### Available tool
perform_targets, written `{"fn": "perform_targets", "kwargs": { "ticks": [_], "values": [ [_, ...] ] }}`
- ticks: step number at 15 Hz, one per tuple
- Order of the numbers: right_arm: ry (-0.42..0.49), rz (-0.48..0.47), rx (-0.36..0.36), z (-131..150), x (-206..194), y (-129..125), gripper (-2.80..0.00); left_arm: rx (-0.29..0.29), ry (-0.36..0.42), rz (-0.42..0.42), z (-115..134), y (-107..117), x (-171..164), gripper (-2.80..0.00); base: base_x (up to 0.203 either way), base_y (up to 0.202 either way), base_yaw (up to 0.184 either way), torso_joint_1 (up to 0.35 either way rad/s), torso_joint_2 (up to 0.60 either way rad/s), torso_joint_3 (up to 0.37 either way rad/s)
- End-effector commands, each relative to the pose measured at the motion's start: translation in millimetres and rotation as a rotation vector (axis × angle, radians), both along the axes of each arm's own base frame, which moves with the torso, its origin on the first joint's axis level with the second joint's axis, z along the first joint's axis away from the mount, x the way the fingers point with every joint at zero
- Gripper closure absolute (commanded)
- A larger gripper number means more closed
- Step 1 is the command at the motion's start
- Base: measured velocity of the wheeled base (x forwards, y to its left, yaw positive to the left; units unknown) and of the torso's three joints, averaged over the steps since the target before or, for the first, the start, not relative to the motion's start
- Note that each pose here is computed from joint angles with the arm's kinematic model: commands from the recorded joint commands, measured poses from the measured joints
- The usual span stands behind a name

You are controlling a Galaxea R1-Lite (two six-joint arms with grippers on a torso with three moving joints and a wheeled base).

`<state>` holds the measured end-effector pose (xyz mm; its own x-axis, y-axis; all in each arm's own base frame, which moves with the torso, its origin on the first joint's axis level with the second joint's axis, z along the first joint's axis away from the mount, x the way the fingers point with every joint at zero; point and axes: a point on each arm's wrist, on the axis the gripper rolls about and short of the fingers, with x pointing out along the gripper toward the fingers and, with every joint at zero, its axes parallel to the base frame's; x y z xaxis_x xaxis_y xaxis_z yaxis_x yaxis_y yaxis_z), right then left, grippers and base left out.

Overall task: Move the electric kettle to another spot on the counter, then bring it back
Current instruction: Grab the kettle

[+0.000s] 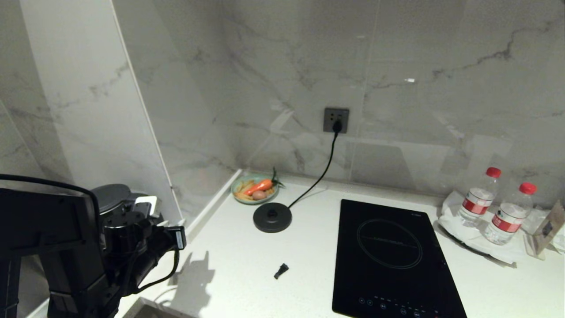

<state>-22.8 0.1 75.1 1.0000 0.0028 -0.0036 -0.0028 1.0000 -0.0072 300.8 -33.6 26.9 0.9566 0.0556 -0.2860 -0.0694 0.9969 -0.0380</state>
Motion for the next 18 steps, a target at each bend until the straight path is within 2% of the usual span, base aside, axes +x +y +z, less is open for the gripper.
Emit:
{"fn": "perform_targets", "kwargs": {
  "ticks": [1,5,8,18],
  "values": [
    [0.001,0.000,0.000,-0.1,0.0,0.0,0.00,-0.004,-0.033,0.022,3.9,6.3,6.4,-2.80,0.000,0.000,0.000,0.000,0.00,0.000],
    [0.001,0.000,0.000,-0.1,0.0,0.0,0.00,-0.001,-0.022,0.032,1.0,9.7,6.4,-2.80,0.000,0.000,0.000,0.000,0.00,0.000],
    [0.000,0.000,0.000,0.0,0.0,0.0,0.00,0.026,-0.013,0.049,-4.6,17.6,11.9,-2.80,0.000,0.000,0.000,0.000,0.00,0.000],
    [0.000,0.000,0.000,0.0,0.0,0.0,0.00,0.047,-0.106,0.091,-0.5,33.4,44.3,-2.80,0.000,0.000,0.000,0.000,0.00,0.000]
  ]
}}
